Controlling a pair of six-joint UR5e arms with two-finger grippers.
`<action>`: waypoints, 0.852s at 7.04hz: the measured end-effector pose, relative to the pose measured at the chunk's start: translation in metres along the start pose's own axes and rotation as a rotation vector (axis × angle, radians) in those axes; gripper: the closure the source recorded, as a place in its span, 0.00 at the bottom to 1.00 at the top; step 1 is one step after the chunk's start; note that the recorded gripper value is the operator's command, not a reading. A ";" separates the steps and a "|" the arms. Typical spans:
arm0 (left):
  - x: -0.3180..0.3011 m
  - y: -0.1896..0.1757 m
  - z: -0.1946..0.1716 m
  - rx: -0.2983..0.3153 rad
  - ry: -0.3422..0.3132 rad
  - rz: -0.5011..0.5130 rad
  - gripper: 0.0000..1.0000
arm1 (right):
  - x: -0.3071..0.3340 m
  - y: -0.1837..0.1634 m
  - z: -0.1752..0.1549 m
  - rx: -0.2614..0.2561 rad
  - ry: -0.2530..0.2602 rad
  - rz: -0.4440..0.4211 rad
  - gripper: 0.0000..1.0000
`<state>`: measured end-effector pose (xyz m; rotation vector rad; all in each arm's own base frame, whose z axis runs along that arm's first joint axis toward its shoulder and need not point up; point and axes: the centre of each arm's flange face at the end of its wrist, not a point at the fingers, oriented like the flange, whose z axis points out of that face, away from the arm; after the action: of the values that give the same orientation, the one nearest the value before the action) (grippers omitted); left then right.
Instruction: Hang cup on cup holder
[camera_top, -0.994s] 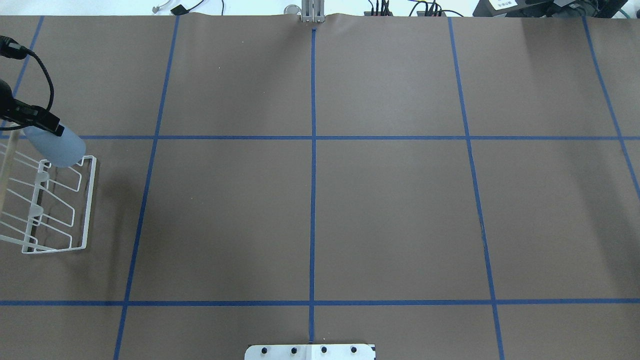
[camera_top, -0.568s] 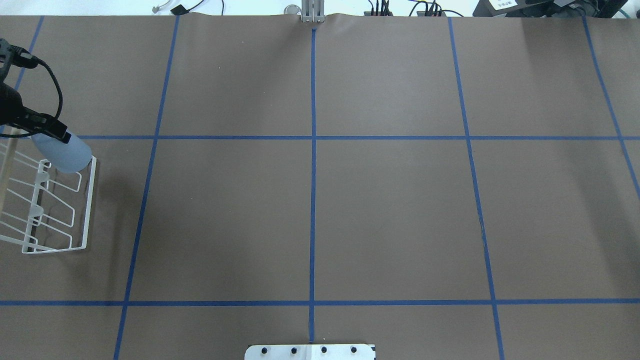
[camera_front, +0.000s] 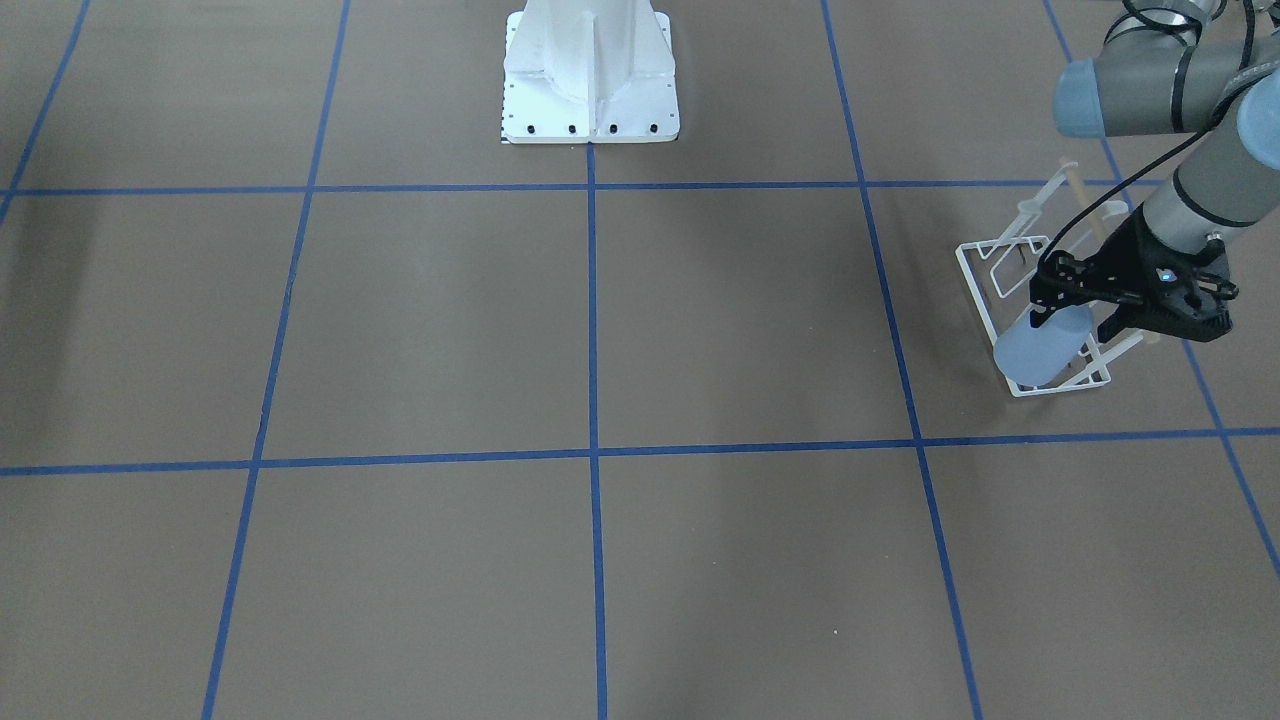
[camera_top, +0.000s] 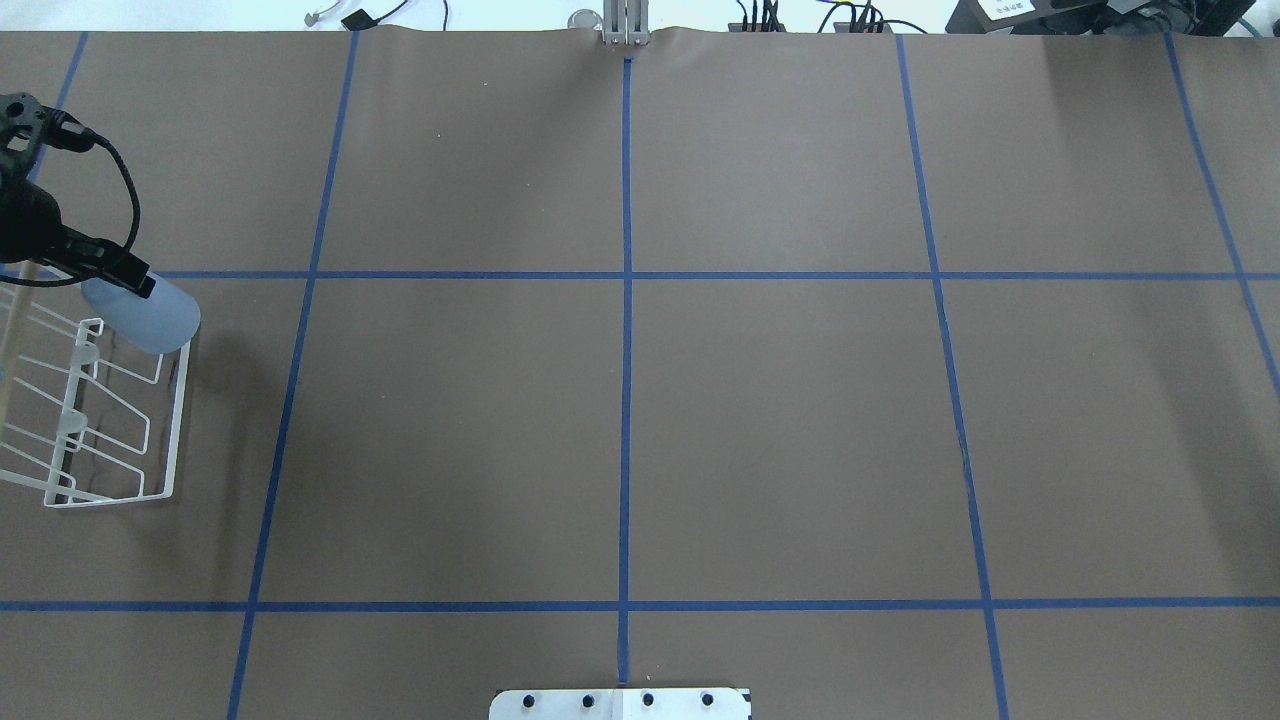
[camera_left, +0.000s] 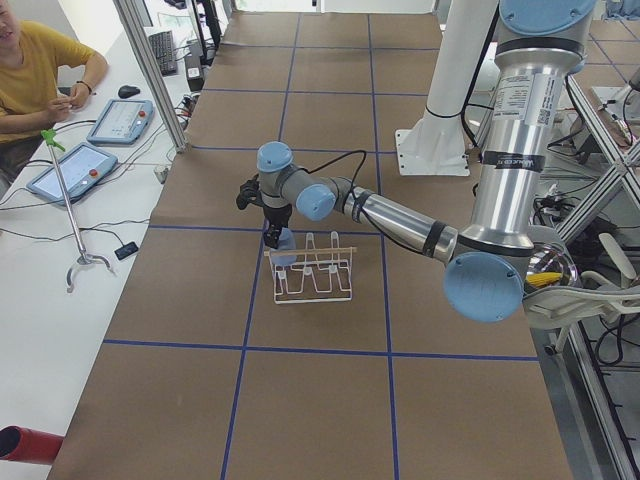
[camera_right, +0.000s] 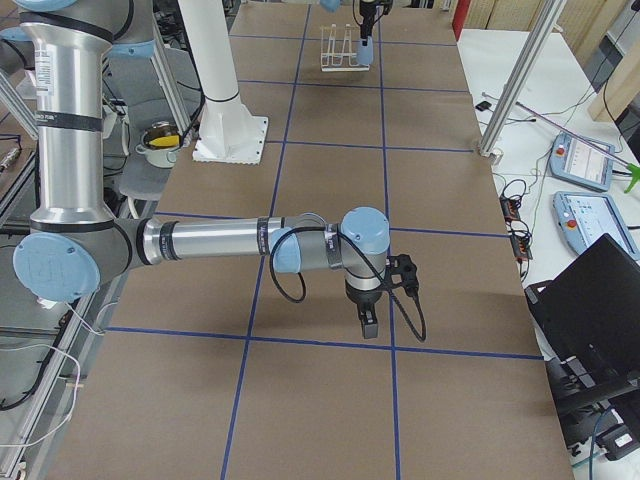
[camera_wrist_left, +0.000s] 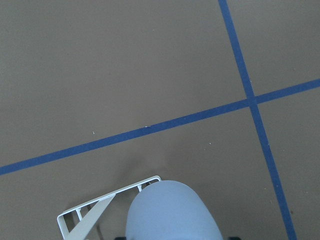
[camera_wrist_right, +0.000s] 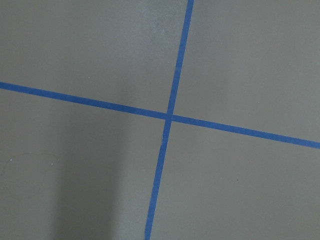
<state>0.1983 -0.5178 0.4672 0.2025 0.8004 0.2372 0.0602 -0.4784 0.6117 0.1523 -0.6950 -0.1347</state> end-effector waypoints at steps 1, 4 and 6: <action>0.002 -0.002 -0.002 0.014 0.002 0.013 0.01 | 0.000 0.000 0.000 0.000 0.000 0.001 0.00; -0.013 -0.018 -0.036 0.066 -0.015 0.010 0.01 | 0.002 0.002 0.003 -0.006 0.005 -0.001 0.00; -0.067 -0.029 -0.083 0.061 -0.081 0.051 0.01 | 0.010 0.007 0.005 -0.016 0.058 0.001 0.00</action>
<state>0.0968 -0.5570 0.4483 0.2883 0.7227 0.2517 0.0652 -0.4738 0.6226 0.1397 -0.6365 -0.1344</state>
